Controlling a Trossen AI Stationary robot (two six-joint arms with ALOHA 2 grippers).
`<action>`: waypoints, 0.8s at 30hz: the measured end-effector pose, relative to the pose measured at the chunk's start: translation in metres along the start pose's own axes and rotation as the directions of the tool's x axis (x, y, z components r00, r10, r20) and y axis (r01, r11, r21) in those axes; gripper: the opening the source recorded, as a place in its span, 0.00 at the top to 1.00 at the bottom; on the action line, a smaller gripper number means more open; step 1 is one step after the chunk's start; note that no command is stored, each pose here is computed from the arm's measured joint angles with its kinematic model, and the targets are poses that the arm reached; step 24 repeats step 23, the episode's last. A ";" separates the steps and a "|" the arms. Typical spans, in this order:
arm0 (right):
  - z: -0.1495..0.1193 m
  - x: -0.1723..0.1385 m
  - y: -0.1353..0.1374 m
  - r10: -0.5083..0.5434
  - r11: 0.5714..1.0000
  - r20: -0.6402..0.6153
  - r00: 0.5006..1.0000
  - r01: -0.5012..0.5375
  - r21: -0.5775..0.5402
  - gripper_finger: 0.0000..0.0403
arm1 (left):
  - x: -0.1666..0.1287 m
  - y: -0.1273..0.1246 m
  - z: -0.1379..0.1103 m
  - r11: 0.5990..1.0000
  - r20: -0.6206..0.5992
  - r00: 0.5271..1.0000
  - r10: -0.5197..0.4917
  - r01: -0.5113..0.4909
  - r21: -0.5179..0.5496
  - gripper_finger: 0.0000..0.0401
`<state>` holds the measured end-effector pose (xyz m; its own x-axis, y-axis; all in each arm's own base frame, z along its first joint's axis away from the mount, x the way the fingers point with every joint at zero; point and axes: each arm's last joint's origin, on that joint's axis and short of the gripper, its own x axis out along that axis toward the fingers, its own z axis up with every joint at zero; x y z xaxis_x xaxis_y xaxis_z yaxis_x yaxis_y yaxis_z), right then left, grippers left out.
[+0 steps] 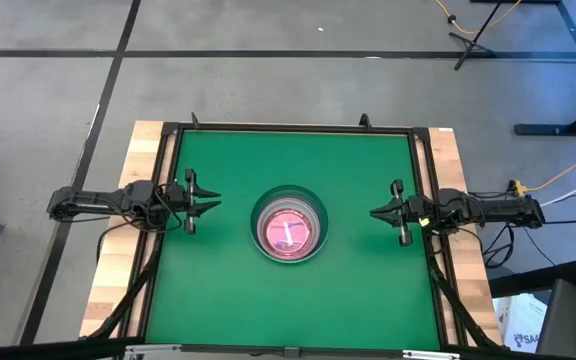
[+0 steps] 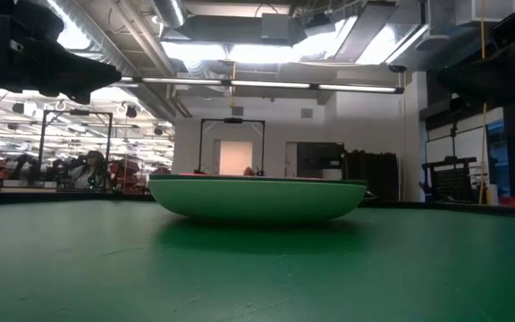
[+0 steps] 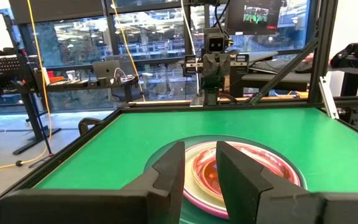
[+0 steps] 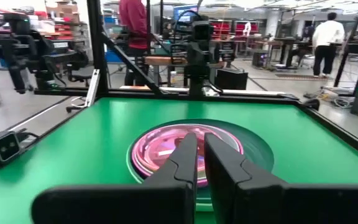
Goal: Stack plastic plates
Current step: Return to Home Position
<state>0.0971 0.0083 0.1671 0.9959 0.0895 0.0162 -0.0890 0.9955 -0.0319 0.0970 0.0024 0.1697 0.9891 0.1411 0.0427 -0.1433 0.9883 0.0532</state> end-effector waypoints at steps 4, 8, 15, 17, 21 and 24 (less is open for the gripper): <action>0.000 0.000 0.000 0.005 1.000 0.000 1.000 -0.005 0.000 0.94 | 0.000 0.000 0.000 1.000 0.000 1.000 0.000 0.000 0.000 0.79; 0.000 0.000 0.000 0.006 1.000 0.000 1.000 -0.006 0.000 0.94 | 0.000 0.000 0.000 1.000 0.000 1.000 0.000 0.000 0.000 0.79; 0.000 0.000 0.000 0.006 1.000 0.000 1.000 -0.006 0.000 0.94 | 0.000 0.000 0.000 1.000 0.000 1.000 0.000 0.000 0.000 0.79; 0.000 0.000 0.000 0.006 1.000 0.001 1.000 -0.006 0.000 0.94 | 0.000 0.000 0.000 1.000 0.000 1.000 0.000 0.000 0.000 0.79; 0.000 0.000 0.000 0.006 1.000 0.001 1.000 -0.006 0.000 0.94 | 0.000 0.000 0.000 1.000 0.000 1.000 0.000 0.000 0.000 0.79; 0.000 0.000 0.000 0.006 1.000 0.001 1.000 -0.006 0.000 0.94 | 0.000 0.000 0.000 1.000 0.000 1.000 0.000 0.000 0.000 0.79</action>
